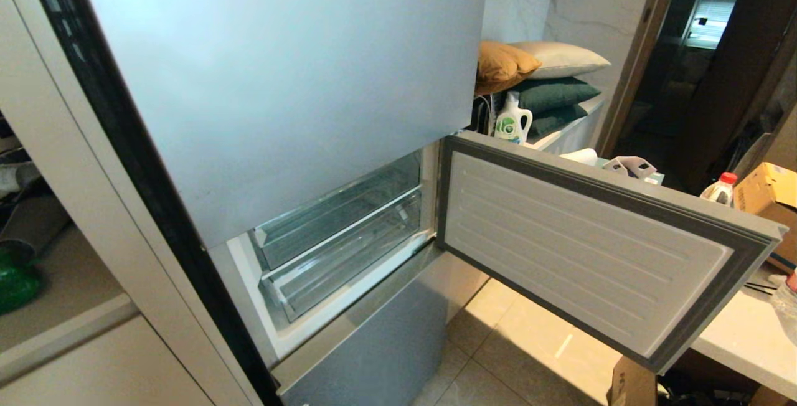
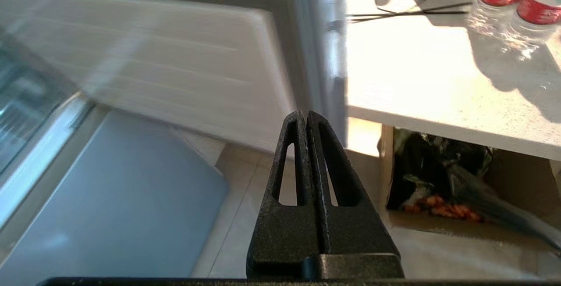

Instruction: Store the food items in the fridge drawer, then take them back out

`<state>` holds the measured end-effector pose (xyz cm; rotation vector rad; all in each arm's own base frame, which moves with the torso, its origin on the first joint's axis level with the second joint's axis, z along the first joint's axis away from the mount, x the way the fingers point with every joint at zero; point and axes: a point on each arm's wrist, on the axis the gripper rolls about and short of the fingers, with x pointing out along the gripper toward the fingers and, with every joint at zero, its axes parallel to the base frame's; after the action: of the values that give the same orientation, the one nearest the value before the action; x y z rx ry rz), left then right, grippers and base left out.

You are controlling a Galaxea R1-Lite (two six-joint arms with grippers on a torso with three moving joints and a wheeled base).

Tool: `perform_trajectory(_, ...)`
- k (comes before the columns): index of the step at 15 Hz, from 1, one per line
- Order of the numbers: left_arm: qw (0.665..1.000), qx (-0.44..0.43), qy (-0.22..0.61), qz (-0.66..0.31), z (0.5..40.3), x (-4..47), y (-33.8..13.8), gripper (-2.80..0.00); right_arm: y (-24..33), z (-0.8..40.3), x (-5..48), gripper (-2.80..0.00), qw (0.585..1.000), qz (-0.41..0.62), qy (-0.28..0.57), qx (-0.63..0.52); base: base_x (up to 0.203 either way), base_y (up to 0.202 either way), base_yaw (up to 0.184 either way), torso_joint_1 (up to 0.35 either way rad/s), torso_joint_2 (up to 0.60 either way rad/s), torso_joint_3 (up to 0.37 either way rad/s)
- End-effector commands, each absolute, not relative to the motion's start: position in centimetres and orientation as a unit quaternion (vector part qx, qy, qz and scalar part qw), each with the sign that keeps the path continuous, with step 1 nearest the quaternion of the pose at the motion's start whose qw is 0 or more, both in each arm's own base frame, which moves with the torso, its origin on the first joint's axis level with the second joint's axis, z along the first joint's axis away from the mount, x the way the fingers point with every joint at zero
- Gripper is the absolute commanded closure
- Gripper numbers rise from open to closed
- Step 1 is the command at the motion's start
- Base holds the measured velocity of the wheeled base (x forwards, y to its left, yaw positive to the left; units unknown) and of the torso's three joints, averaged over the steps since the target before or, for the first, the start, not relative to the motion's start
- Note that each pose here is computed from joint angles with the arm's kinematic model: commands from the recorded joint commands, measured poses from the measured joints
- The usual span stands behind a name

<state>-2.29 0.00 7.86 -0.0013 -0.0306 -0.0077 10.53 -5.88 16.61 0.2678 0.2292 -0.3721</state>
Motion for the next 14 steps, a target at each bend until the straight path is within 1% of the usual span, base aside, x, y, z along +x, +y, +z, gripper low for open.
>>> perform_trajectory(1,1.000,-0.001,-0.010,-0.004,7.6,-2.2,0.0,0.00,-8.5,14.7,12.4,0.00,0.950,-0.217,0.157,0.160,0.000,0.000,0.000,0.000,0.00,0.000)
perform_trajectory(7,1.000,-0.001,-0.010,-0.004,7.6,-2.2,0.0,0.00,-12.6,12.5,14.6,0.00,0.935,-0.244,0.175,0.191,0.000,0.000,0.000,0.000,0.00,0.000)
perform_trajectory(11,1.000,-0.001,-0.010,-0.004,7.6,-2.2,0.0,0.00,-14.8,12.9,16.5,0.00,0.938,-0.239,0.162,0.189,0.000,0.000,0.000,0.000,0.00,0.000)
perform_trajectory(14,1.000,-0.001,-0.010,-0.004,7.6,-2.2,0.0,0.00,-16.2,13.1,18.1,0.00,0.945,-0.211,0.159,0.192,0.000,0.000,0.000,0.000,0.00,0.000)
